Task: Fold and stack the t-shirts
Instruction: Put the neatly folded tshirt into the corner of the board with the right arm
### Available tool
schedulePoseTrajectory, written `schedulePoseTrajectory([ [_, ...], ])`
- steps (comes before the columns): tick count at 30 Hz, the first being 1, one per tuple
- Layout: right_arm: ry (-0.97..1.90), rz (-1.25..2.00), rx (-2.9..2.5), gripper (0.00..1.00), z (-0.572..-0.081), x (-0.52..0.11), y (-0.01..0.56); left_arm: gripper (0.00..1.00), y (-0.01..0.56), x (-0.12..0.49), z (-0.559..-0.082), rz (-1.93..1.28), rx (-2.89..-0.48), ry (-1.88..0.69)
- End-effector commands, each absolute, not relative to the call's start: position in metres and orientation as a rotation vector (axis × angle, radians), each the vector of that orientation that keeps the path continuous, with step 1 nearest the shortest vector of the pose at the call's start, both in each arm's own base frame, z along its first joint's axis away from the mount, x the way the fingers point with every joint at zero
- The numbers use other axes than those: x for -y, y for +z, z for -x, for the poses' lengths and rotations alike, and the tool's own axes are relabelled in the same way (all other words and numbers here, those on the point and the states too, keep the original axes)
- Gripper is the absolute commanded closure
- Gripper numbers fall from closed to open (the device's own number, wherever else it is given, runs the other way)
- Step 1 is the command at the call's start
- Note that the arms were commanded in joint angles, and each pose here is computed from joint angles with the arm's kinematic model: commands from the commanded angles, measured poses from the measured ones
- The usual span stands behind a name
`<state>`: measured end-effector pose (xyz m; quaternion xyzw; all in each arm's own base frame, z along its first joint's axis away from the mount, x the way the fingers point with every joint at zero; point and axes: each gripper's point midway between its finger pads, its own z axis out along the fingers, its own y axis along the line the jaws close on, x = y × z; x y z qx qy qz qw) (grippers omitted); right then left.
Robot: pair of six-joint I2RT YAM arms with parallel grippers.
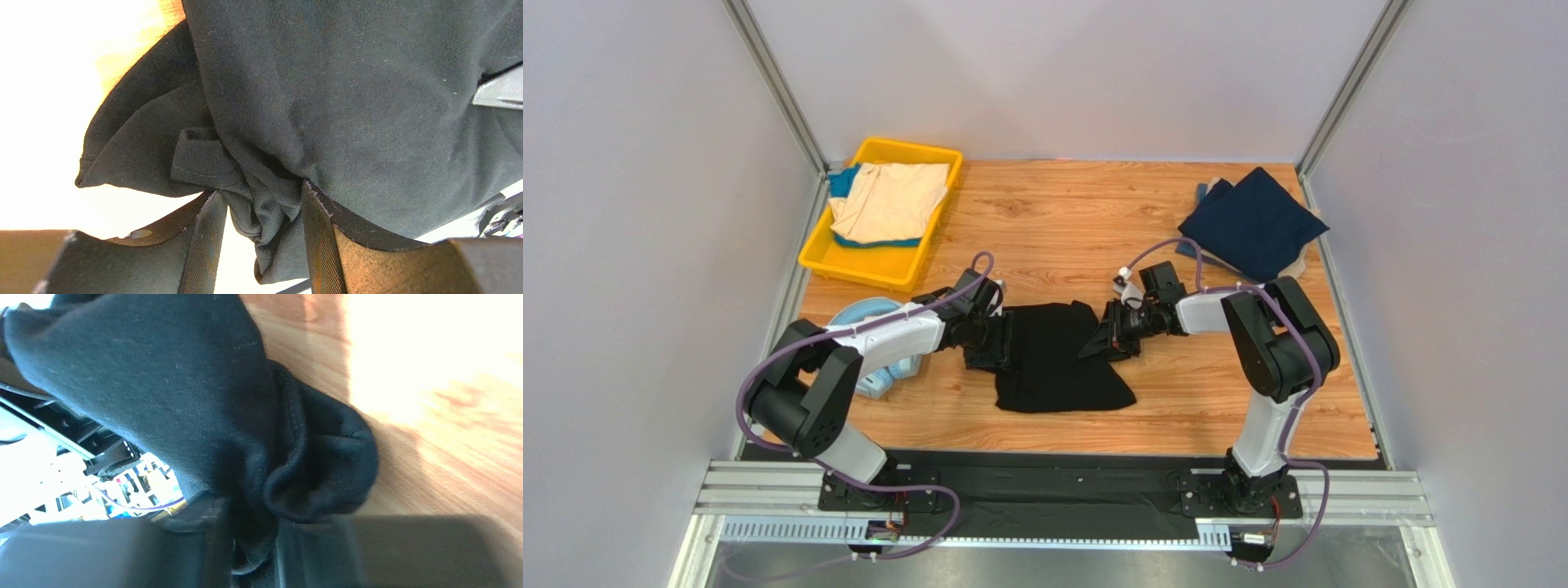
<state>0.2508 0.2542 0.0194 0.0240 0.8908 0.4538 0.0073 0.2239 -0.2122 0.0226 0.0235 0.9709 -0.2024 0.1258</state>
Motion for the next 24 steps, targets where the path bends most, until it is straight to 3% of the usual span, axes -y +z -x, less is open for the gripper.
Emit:
schedulePoseTrajectory([
  [1,1.113,-0.139,-2.945,0.98,-0.233,-0.23,-0.028,0.46,0.026,0.213,-0.226,-0.11,-2.828,-0.585],
  [16,0.591,-0.076,-2.791,1.0,-0.306,-0.193,0.051,0.41,0.035,0.194,-0.227,-0.044,-2.799,-0.465],
  [24,0.486,-0.052,-2.707,1.0,-0.35,-0.193,0.079,0.41,0.035,0.184,-0.223,-0.033,-2.791,-0.411],
])
